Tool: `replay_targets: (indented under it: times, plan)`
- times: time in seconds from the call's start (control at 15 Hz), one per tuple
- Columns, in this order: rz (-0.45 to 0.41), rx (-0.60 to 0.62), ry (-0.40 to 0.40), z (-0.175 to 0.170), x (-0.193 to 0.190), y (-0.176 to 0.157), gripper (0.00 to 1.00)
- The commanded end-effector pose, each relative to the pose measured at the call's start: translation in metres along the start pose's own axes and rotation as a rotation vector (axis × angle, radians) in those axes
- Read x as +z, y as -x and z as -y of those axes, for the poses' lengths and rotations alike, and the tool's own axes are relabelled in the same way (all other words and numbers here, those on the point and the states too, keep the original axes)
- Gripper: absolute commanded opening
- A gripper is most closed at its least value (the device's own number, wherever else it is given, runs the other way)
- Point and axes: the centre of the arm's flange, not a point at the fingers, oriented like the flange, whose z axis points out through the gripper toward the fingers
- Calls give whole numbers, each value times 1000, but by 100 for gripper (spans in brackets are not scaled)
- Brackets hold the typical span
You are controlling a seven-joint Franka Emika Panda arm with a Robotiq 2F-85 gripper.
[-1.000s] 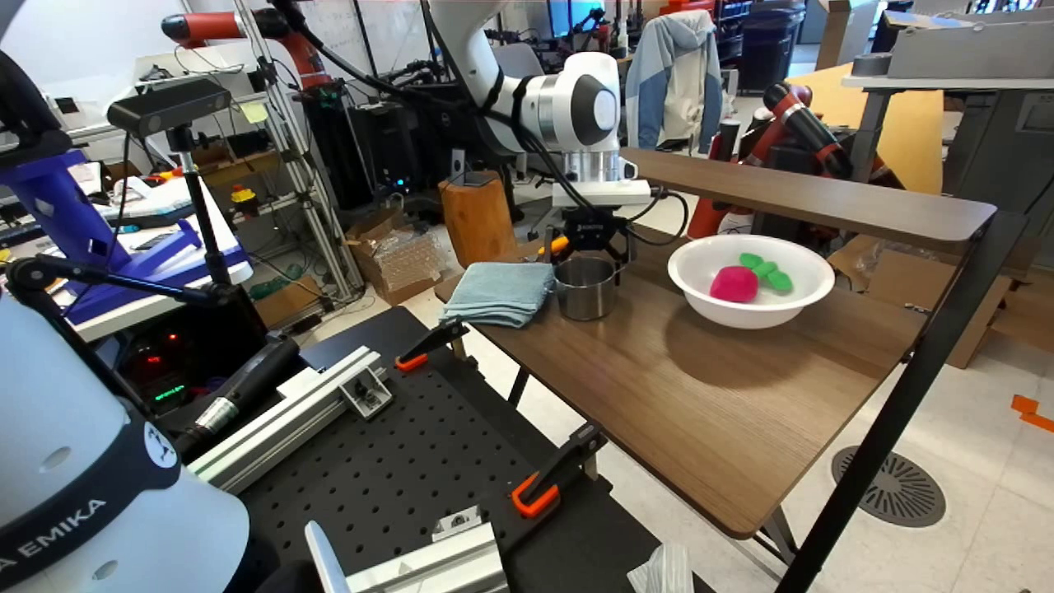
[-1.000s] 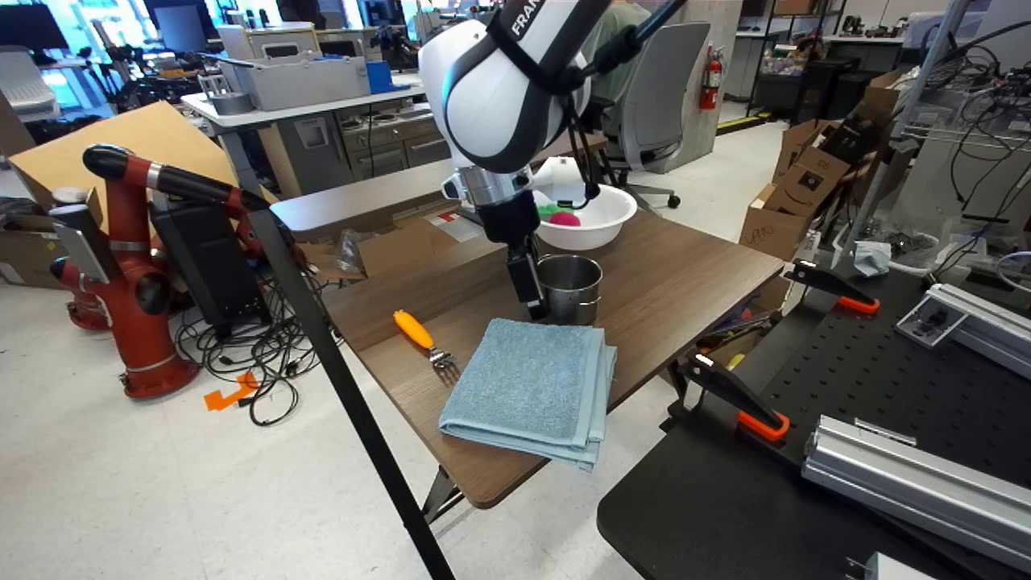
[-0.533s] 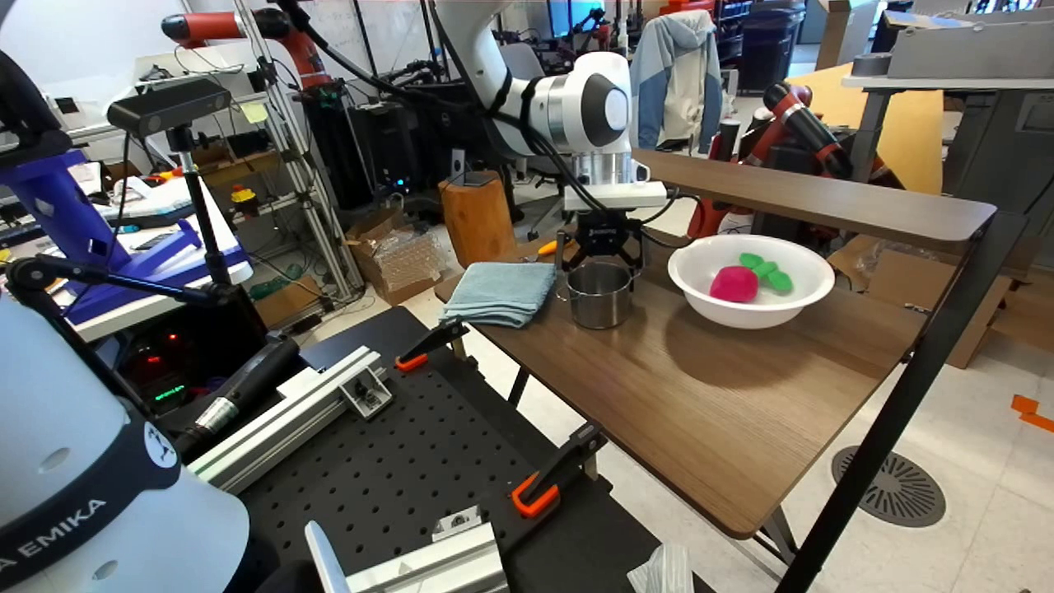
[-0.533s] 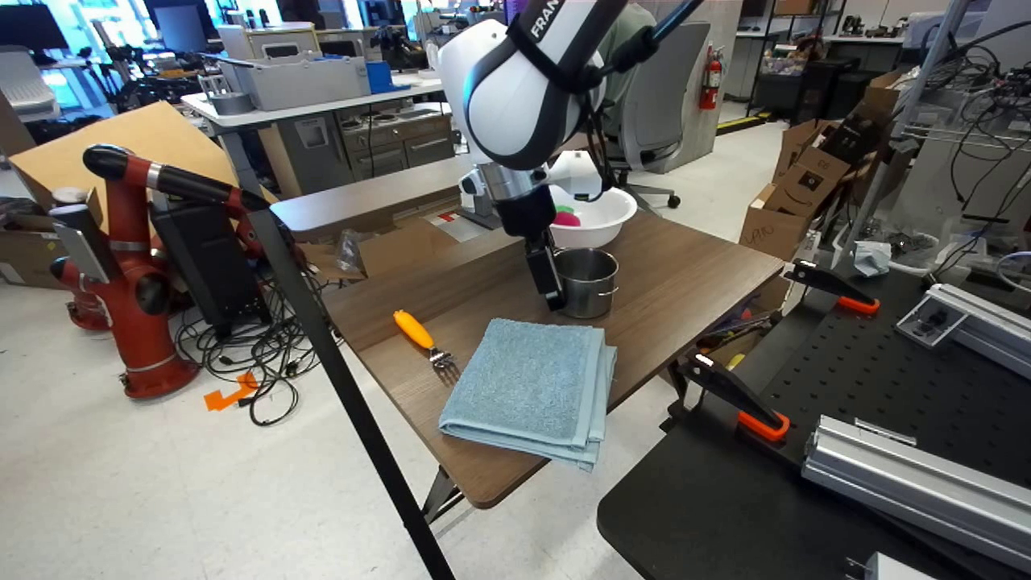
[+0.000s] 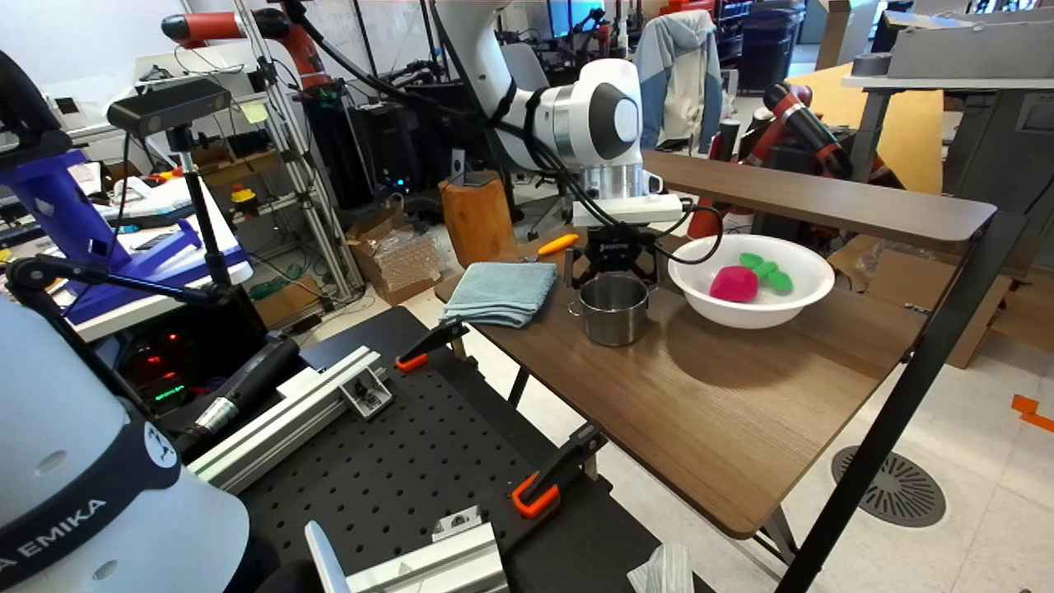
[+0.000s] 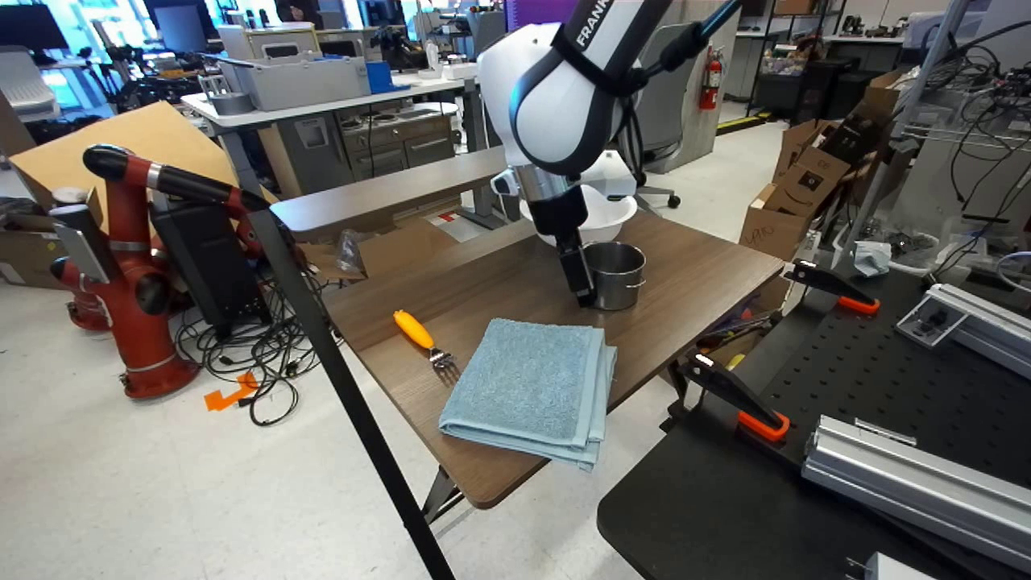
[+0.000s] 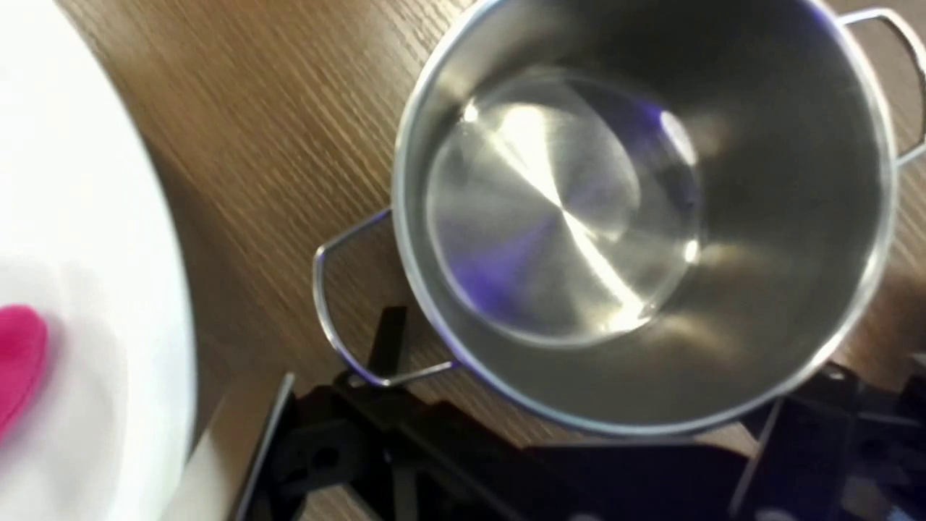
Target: Move the silver pot to the right
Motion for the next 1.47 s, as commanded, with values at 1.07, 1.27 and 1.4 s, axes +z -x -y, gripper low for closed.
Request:
replay_targets:
  times: [1.07, 1.27, 1.4]
  plan:
    - [-92, 131, 16, -26, 22, 121, 100]
    - [-107, 150, 13, -31, 26, 136, 100]
    - [-113, 155, 19, -32, 23, 141, 100]
